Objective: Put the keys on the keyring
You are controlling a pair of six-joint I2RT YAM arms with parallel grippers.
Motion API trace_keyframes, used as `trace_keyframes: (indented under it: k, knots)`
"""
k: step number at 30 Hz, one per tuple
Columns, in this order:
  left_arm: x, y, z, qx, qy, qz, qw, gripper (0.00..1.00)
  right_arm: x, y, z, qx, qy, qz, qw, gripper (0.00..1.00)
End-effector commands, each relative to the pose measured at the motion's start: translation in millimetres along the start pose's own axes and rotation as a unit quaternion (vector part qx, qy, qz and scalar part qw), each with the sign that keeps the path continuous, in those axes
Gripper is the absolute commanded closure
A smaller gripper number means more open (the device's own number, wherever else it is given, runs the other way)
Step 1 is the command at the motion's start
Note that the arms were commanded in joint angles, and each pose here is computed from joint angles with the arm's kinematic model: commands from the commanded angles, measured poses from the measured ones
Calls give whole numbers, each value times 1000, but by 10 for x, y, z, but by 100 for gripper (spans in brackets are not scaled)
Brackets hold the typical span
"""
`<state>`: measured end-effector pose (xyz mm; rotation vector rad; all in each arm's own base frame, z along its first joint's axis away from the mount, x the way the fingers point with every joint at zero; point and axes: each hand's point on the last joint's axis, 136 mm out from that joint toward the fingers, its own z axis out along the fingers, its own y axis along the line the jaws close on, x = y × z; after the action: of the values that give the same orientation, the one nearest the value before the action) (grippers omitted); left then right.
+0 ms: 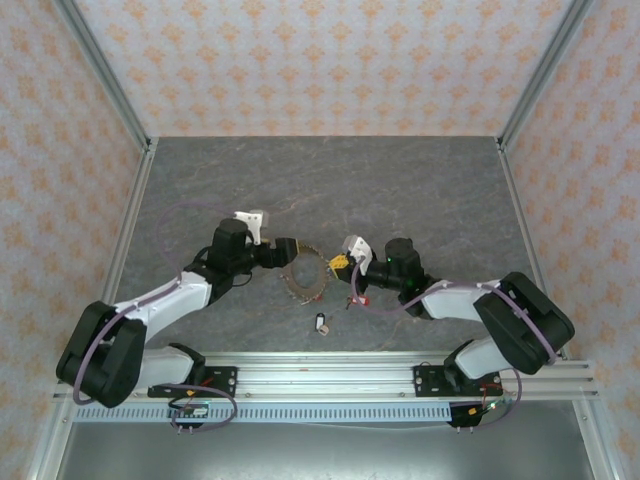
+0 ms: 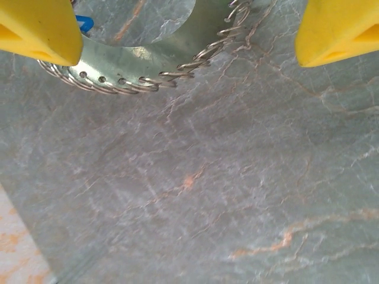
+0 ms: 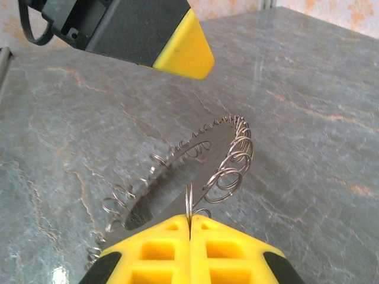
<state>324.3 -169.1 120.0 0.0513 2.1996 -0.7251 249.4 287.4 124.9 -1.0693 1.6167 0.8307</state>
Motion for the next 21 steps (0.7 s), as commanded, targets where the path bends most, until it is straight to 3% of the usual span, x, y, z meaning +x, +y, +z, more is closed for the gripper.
trace_keyframes:
  k: [1, 6, 11, 17, 21]
  knots:
    - [-261, -254, -131, 52, -67, 71, 994, 9, -315, 78, -23, -31, -38, -31, 998, 100]
    - [-199, -607, -232, 117, -73, 176, 975, 11, -369, 145, -16, -54, -40, -38, 997, 100]
    - [-7, -835, -307, 167, -65, 265, 948, 26, -390, 221, -20, -80, -34, -53, 995, 100]
    - [219, -801, -334, 181, -45, 306, 933, 39, -398, 264, -26, -94, -30, -69, 993, 100]
    - [311, -706, -260, 170, -36, 314, 933, 49, -354, 294, -29, -102, -27, -75, 992, 100]
